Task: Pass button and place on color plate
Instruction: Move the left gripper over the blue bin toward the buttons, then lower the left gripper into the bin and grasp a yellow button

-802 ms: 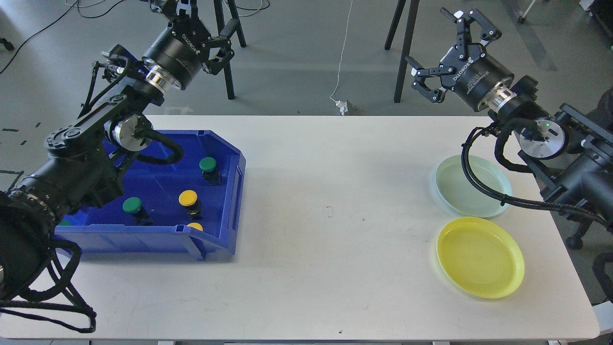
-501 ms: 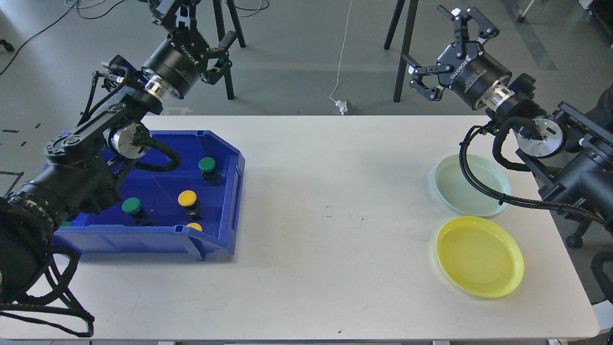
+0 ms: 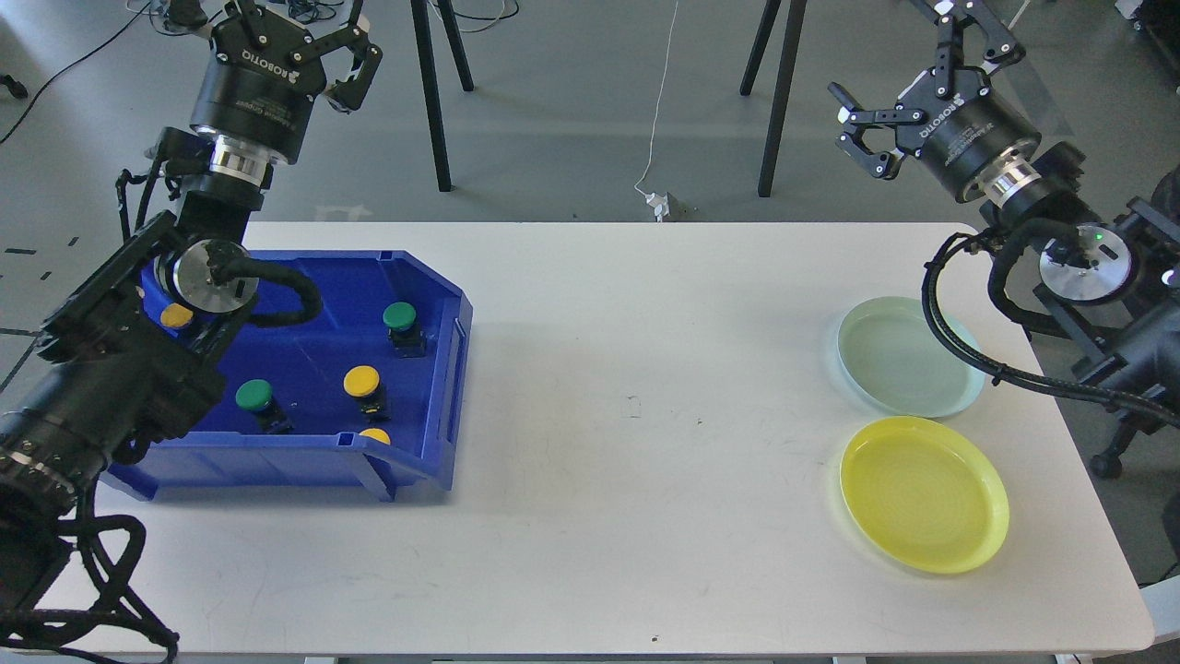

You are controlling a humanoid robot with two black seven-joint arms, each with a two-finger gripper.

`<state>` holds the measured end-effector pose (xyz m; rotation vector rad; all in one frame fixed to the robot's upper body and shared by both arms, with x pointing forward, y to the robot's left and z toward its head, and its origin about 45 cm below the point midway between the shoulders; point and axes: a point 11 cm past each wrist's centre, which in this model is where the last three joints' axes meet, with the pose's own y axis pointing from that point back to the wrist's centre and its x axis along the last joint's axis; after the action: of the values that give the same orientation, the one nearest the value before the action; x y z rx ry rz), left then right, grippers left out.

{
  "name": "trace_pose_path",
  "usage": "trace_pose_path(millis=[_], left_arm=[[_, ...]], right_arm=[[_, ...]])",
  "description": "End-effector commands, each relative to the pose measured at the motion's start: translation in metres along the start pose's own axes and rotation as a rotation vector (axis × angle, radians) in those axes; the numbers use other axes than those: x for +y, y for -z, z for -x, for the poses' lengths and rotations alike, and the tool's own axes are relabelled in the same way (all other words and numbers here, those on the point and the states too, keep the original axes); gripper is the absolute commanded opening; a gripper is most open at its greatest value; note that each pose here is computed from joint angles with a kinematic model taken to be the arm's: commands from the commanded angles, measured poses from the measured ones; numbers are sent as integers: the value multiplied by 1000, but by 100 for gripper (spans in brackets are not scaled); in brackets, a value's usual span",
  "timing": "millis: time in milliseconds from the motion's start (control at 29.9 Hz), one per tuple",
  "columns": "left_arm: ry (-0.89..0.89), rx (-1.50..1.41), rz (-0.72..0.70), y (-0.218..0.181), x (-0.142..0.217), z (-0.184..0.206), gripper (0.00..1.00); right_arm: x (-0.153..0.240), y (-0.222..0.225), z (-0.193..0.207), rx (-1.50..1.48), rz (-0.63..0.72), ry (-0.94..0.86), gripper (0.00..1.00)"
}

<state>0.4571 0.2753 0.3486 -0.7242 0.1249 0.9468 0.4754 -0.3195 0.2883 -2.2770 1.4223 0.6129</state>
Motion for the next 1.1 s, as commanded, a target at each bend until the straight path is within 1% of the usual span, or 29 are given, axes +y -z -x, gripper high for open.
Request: trace_pose_path(millis=[0, 67, 200, 267, 334, 401, 468, 535, 601, 702, 802, 902, 1069], left_arm=[[180, -283, -192, -20, 1, 16, 100], [306, -494, -367, -20, 0, 22, 100], [561, -912, -739, -16, 19, 20, 100], [746, -1139, -960, -6, 41, 11, 100], [892, -1297, -1135, -1, 63, -2, 100], [1004, -1411, -1291, -1, 88, -21, 100], [1077, -1483, -1391, -2, 105, -37, 100], [1125, -1531, -1440, -4, 113, -44, 100], [1152, -1539, -1471, -2, 123, -49, 100], [1156, -1486, -1508, 9, 143, -56, 100], [1151, -1459, -1538, 25, 150, -66, 100], [1125, -1430, -1558, 40, 158, -74, 100], [1108, -1365, -1528, 73, 167, -72, 100]], right_arm=[[18, -14, -17, -12, 26, -41, 99], [22, -15, -21, -25, 19, -52, 99], [22, -7, -22, -36, -15, -54, 99], [20, -5, -20, -45, -27, -49, 99], [18, -2, -18, -43, -32, -44, 99], [17, -1, -17, -42, -35, -42, 99], [17, 2, -17, -39, -39, -41, 99], [13, 8, -14, -30, -45, -35, 99], [0, 27, 0, 1, -62, -1, 99], [-18, 54, 15, 48, -91, 25, 99], [-30, 65, 25, 70, -102, 38, 99], [-35, 55, 30, 57, -90, 49, 99], [-33, 42, 26, 43, -69, 41, 99]])
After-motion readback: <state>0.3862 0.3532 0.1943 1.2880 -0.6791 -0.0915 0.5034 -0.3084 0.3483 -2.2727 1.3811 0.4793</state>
